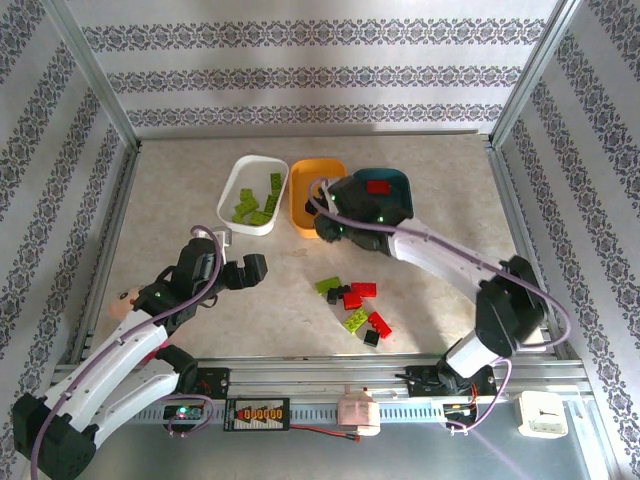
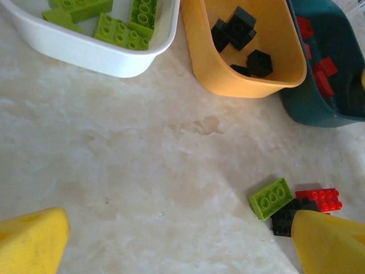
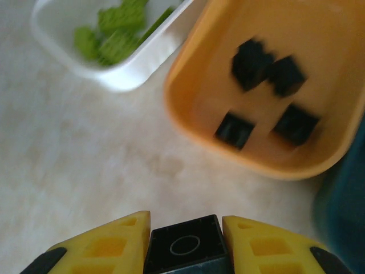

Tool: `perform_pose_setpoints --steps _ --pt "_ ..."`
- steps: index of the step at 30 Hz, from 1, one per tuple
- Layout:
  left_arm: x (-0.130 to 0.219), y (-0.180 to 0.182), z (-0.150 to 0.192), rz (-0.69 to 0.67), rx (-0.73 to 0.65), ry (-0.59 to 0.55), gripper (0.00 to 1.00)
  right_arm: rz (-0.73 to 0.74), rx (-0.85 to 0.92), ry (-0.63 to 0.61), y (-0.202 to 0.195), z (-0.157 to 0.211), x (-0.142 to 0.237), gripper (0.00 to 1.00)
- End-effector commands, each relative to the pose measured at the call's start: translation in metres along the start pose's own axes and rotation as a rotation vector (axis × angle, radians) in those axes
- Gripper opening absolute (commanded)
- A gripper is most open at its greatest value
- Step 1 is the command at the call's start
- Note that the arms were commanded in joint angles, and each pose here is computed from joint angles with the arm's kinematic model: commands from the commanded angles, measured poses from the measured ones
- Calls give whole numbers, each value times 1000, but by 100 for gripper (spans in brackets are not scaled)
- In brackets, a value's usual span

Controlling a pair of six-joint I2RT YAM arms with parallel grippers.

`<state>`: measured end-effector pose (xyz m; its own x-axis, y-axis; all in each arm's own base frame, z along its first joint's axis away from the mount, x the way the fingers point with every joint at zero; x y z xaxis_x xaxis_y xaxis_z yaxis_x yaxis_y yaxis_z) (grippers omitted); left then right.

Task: Sort the legos into containers by color
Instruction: Place the lego in the container, then pick up the lego from the bottom-center of the table.

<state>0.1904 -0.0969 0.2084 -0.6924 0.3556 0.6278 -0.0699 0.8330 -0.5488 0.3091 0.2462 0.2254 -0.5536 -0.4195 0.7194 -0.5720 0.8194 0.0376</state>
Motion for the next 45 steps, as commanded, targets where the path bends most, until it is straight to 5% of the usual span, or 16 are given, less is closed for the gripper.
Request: perform_pose_setpoints --steps 1,7,12,15,21,27,32,38,45 --pt "-4 -4 -1 49 25 -1 100 21 -29 13 -16 -15 -31 25" --pt "-10 -4 4 66 24 38 100 103 -82 63 -38 -27 -72 28" --pt "-14 -7 5 86 24 58 100 113 -128 61 -43 -31 -81 60" --pt "-18 -10 5 100 18 72 100 101 -145 24 -42 -37 -70 68" --pt "-31 -21 6 153 -4 161 97 62 -153 -34 -34 -29 -27 70" --pt "-54 -35 20 166 -31 271 86 35 -139 30 -21 31 7 68" --pt "-59 -32 24 180 -11 260 100 25 -150 160 -15 98 26 68" --pt "-58 -24 27 139 -12 245 100 -29 -123 309 7 153 39 69" --pt "-60 -17 32 119 11 238 100 -19 -111 354 33 177 37 70"
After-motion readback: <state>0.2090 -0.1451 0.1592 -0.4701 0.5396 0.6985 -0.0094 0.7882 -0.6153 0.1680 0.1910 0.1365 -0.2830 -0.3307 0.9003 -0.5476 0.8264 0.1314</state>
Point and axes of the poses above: each hand's point on the last joint's axis, 136 mm out from that joint toward the fingers, its own x axis back along the fingers, its own y axis along the line the jaws close on, z = x × y, the point moved 8 cm from there along x, back along the fingers, and after that the axes turned 12 degrees about x, right-handed, at the moved point
